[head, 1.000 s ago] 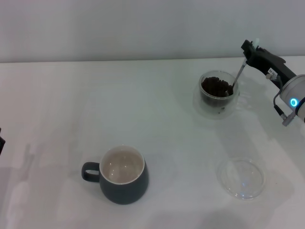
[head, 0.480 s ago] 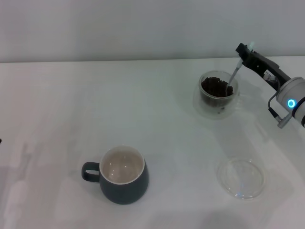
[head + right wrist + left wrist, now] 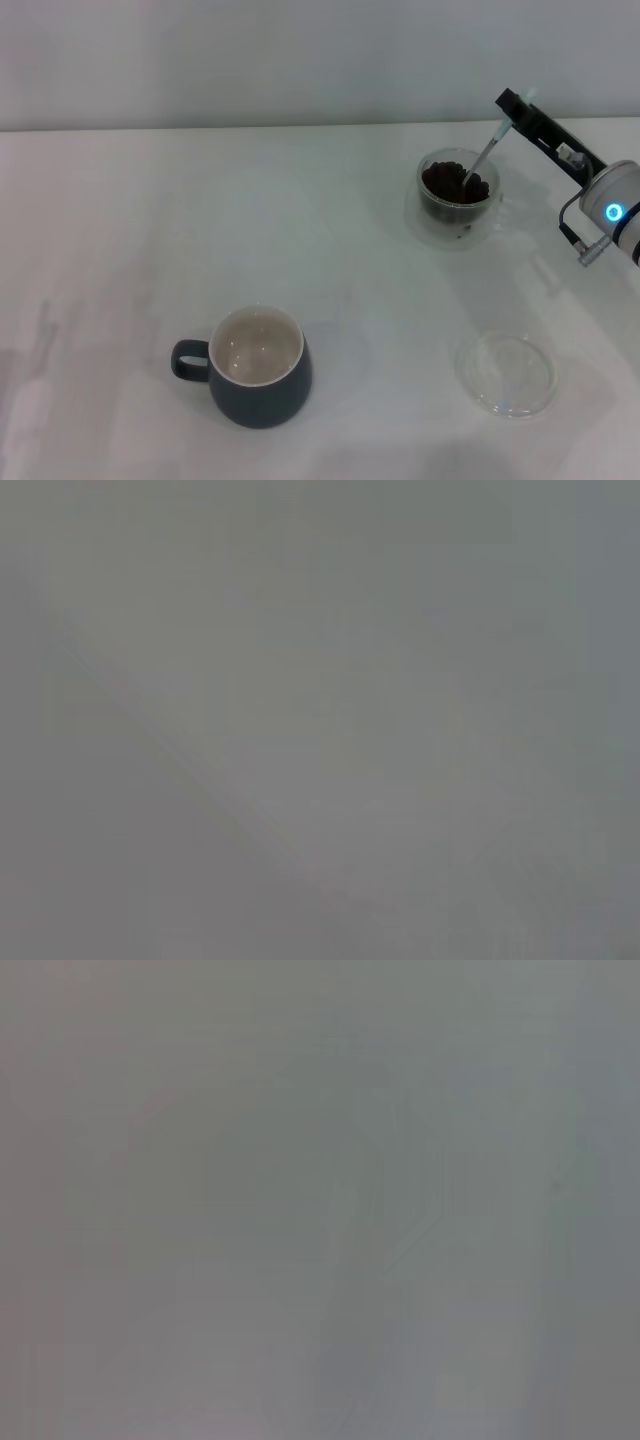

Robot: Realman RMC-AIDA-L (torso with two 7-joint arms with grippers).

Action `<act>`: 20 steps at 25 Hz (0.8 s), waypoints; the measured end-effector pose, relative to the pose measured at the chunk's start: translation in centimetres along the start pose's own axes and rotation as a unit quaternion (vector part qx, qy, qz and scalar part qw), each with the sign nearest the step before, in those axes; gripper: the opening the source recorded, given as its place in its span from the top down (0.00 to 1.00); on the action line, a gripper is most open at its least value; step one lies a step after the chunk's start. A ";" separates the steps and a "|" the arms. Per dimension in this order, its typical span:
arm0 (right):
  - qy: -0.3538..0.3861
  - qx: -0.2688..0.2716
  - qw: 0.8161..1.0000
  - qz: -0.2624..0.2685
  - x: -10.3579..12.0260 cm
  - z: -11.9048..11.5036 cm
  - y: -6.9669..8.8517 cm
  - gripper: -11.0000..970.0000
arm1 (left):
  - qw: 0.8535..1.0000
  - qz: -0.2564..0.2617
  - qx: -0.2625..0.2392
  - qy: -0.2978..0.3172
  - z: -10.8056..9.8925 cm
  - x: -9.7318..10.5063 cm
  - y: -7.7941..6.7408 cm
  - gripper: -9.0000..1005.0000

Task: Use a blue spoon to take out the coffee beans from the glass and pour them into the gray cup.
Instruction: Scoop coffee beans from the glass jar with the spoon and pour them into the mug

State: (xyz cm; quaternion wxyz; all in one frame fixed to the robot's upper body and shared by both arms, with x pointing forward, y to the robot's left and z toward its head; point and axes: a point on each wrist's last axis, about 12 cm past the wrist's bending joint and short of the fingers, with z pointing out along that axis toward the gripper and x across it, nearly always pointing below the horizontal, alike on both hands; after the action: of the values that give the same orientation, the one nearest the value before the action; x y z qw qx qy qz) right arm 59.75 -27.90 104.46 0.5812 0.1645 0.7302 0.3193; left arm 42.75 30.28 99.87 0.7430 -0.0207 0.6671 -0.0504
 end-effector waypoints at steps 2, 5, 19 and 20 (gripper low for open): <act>0.000 0.003 1.000 0.012 0.0 0.0 -0.1 0.83 | 1.000 0.000 -0.001 -0.001 0.1 0.0 0.1 0.23; -0.001 0.009 0.999 0.034 0.0 -0.1 -0.3 0.83 | 1.000 0.005 -0.002 -0.002 0.1 -0.1 0.3 0.23; -0.040 0.065 0.987 0.141 -0.3 -1.2 -2.3 0.84 | 1.000 0.014 -0.013 -0.009 0.2 -0.3 0.9 0.23; -0.040 0.065 0.986 0.147 -0.3 -1.2 -2.3 0.84 | 1.000 0.014 -0.013 -0.010 0.3 -0.4 0.9 0.23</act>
State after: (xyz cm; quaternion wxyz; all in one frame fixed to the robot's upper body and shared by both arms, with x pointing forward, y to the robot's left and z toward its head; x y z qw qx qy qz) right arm 58.98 -30.16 103.32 0.5447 0.3199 0.6938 0.3459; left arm 43.01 31.23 100.16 0.7497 -0.0215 0.6608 -0.0310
